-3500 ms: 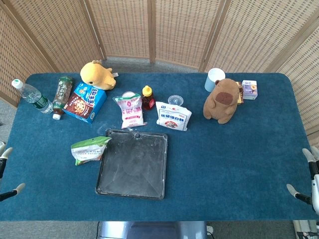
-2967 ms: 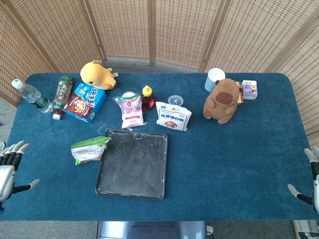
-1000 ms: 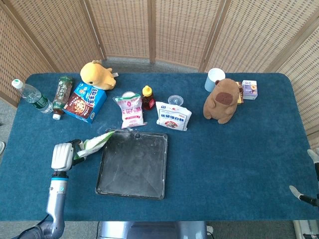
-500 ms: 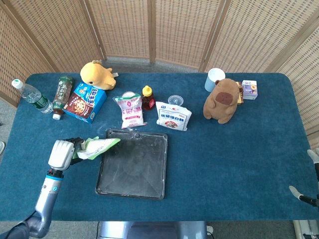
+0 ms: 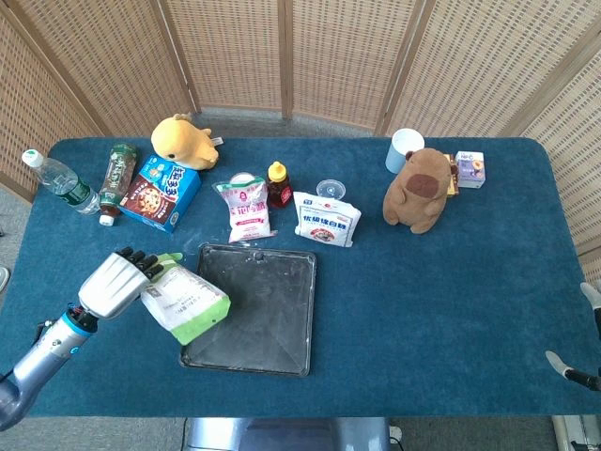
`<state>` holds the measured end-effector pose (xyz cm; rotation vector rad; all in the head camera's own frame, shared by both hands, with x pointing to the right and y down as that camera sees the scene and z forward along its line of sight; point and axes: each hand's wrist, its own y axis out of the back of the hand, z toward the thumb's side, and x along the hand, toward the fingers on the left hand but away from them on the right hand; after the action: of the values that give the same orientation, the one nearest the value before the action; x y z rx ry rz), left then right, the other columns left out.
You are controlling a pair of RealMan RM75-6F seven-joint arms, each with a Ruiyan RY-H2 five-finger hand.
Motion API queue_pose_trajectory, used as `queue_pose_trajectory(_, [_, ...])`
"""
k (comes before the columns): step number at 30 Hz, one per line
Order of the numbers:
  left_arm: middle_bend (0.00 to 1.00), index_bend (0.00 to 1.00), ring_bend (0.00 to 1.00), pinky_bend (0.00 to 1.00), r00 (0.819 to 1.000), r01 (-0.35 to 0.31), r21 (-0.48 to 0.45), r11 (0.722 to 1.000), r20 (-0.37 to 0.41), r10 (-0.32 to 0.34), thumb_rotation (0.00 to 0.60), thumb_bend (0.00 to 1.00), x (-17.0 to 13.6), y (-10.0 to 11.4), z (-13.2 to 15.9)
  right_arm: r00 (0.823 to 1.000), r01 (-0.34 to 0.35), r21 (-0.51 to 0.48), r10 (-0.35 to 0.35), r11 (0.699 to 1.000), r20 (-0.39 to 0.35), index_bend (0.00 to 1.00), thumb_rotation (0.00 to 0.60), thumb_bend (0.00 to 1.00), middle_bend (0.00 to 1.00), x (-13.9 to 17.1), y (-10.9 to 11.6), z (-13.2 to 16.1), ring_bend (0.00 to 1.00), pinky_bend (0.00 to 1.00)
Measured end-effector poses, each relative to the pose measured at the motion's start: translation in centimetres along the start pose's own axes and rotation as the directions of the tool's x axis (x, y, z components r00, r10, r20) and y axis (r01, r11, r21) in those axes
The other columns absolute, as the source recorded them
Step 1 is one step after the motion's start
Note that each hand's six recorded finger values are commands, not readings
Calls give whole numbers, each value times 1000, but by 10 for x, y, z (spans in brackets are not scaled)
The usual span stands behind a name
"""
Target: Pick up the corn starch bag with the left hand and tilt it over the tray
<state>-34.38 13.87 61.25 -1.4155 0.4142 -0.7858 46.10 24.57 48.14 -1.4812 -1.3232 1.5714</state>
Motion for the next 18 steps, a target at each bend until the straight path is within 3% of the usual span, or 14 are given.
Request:
queue_pose_trajectory(5, [666,703,679,729,988,-26,192,981,152,-3,600,396,19,19,4,1000,0,0,0,1000,0,26,600,87,0,0,0,0,0,1])
queue_pose_trajectory(9, [666,702,679,723,966,-70,320,945,257,-15,600,396,33,25,13,1000,1,0,-1,1000,3,26,600,87,0,0,0,-1,0,1])
queue_pose_trajectory(18, [667,727,679,719,937,-114,452,885,346,-56,600,403,54,37,26,1000,-1,0,1,1000,4,26,600,86,0,0,1,-2,0,1])
